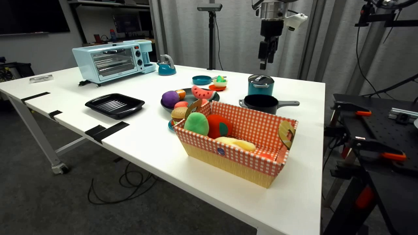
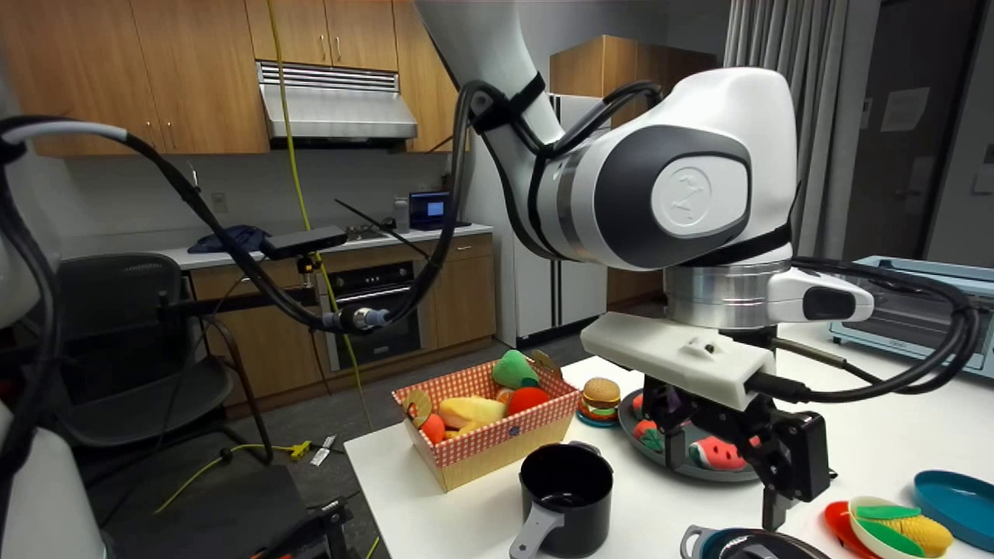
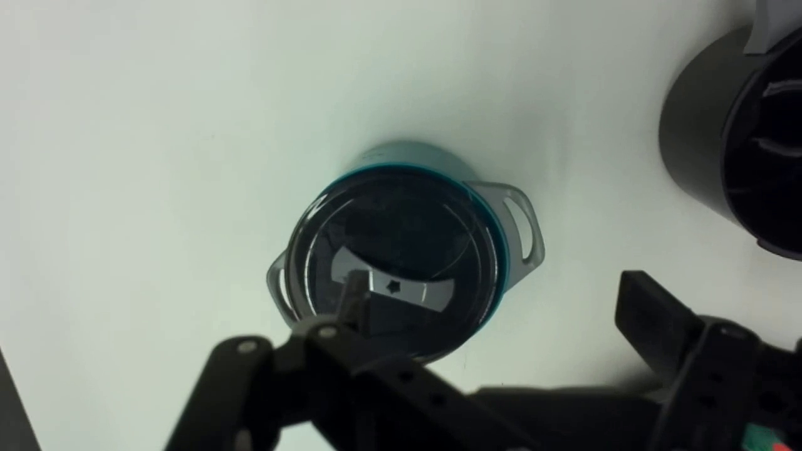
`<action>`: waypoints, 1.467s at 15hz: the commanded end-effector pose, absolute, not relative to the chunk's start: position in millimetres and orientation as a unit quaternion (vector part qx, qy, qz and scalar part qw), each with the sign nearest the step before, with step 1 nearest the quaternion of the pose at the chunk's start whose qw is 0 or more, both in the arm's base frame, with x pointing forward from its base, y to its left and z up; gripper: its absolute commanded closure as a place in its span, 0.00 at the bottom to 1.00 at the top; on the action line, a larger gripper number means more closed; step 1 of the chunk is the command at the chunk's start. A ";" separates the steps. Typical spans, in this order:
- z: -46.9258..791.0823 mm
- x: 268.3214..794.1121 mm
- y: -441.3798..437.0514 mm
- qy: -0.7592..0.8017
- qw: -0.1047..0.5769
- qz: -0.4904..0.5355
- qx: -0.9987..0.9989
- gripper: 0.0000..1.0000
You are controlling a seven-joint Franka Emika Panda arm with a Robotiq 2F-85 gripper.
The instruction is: Remove the lid from the blue pot and place it on the black pot
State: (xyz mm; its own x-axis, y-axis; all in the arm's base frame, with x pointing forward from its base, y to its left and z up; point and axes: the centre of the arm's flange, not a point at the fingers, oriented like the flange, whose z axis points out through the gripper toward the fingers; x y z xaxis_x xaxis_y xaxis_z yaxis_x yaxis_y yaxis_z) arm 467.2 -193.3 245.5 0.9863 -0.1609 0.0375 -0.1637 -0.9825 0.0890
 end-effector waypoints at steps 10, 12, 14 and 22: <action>252.0 501.6 -183.7 0.094 0.025 0.026 0.995 0.00; 252.3 507.3 -183.5 0.118 0.019 0.025 0.993 0.00; 251.8 511.6 -187.0 0.138 0.015 0.019 0.990 0.00; 254.5 520.6 -212.6 0.190 0.014 0.001 0.982 0.00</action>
